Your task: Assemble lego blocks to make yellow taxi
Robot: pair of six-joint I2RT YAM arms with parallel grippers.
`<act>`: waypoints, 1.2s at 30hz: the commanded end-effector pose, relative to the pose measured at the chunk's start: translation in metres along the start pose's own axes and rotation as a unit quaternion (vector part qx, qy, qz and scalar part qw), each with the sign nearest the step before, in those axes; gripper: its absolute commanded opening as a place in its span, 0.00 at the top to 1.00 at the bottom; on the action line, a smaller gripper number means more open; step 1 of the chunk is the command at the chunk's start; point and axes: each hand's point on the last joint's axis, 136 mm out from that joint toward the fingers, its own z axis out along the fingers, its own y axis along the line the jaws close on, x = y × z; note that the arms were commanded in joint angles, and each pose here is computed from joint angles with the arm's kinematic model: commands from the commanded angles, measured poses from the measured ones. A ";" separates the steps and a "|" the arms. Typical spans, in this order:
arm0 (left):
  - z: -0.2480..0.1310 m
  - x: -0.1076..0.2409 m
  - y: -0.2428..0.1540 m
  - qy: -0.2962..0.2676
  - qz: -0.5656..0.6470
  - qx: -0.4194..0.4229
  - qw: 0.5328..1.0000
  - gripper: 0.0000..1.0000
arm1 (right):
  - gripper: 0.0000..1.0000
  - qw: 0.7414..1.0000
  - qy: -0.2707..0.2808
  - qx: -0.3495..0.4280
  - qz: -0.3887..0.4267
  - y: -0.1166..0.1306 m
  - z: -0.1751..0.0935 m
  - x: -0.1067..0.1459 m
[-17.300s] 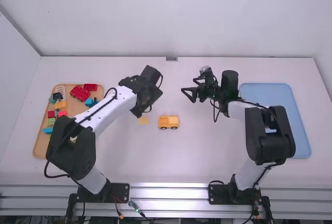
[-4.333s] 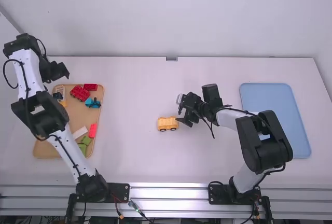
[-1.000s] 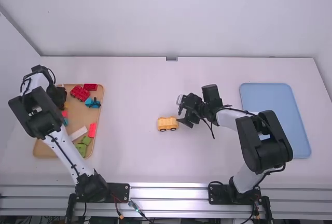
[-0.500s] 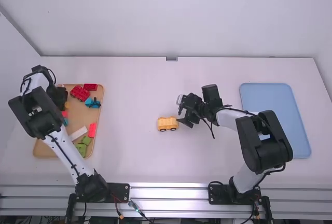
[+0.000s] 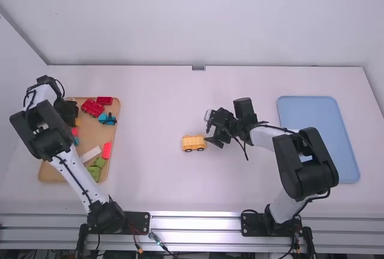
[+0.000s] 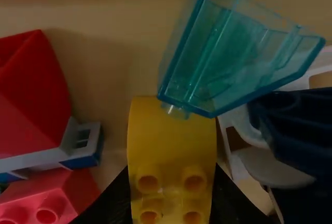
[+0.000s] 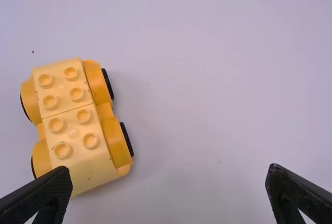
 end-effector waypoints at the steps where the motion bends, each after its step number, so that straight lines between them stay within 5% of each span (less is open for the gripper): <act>1: 0.007 0.007 0.002 0.011 0.006 -0.007 1.000 0.77 | 0.01 1.000 -0.010 0.005 -0.008 -0.003 -0.004 -0.010; 7: -0.015 0.007 0.004 0.009 0.001 -0.004 1.000 0.98 | 0.01 1.000 -0.010 0.006 -0.009 -0.003 -0.004 -0.011; 21: -0.109 0.025 0.004 -0.051 0.051 0.003 0.997 0.90 | 0.01 1.000 -0.011 0.007 -0.009 -0.004 -0.004 -0.011; 28: -0.127 0.082 0.001 -0.082 0.095 -0.007 0.992 0.91 | 0.01 1.000 -0.011 0.007 -0.009 -0.004 -0.004 -0.011; 36: -0.122 0.205 -0.016 -0.075 0.356 0.089 0.927 0.98 | 0.01 1.000 -0.012 0.007 -0.010 -0.004 -0.004 -0.011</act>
